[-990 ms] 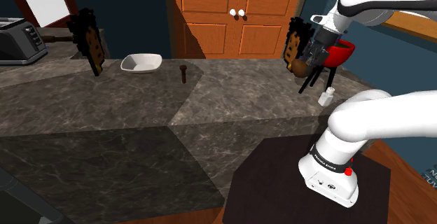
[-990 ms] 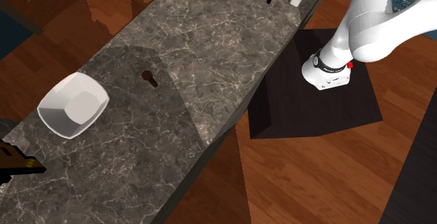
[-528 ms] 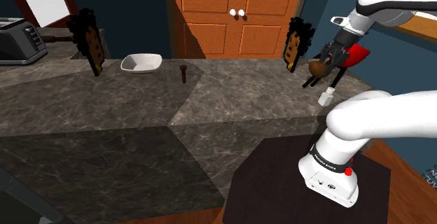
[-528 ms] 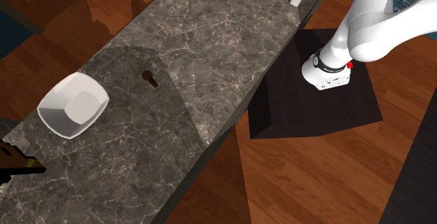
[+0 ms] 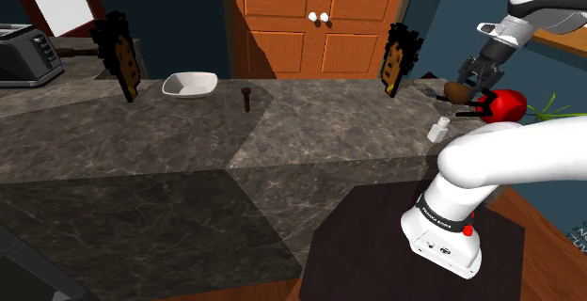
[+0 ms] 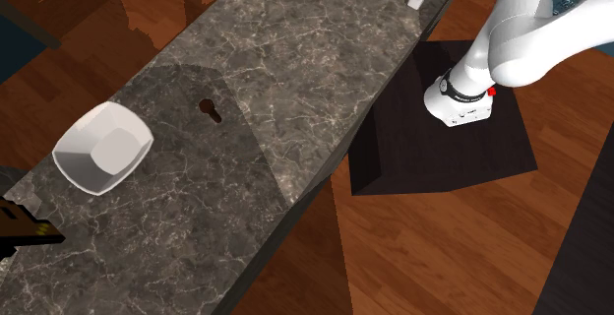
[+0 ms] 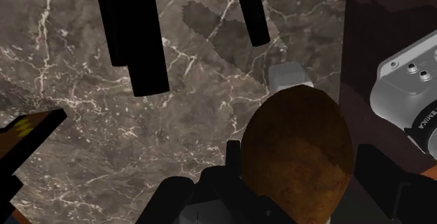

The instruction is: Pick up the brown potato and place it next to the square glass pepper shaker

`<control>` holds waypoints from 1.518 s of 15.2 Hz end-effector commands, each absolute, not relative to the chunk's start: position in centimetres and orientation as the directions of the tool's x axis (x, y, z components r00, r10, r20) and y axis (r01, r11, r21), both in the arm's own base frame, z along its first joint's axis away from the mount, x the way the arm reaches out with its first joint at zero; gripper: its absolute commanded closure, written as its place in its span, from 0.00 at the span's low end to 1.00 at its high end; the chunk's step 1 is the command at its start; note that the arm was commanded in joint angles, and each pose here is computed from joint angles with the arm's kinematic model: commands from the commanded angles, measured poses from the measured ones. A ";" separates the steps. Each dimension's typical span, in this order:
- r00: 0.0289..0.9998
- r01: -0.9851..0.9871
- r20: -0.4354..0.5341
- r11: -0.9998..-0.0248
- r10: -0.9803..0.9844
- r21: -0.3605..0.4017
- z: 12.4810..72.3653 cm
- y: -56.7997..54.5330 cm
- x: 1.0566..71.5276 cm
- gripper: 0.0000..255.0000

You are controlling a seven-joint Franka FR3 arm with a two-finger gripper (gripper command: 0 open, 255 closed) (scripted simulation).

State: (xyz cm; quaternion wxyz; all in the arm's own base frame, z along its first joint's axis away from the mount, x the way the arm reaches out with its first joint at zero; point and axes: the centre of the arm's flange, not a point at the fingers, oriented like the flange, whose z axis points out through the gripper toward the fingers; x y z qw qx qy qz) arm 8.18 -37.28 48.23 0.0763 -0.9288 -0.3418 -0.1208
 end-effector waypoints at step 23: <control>0.737 0.654 0.276 -0.754 0.617 -0.059 39.6 -45.2 0.8 1.00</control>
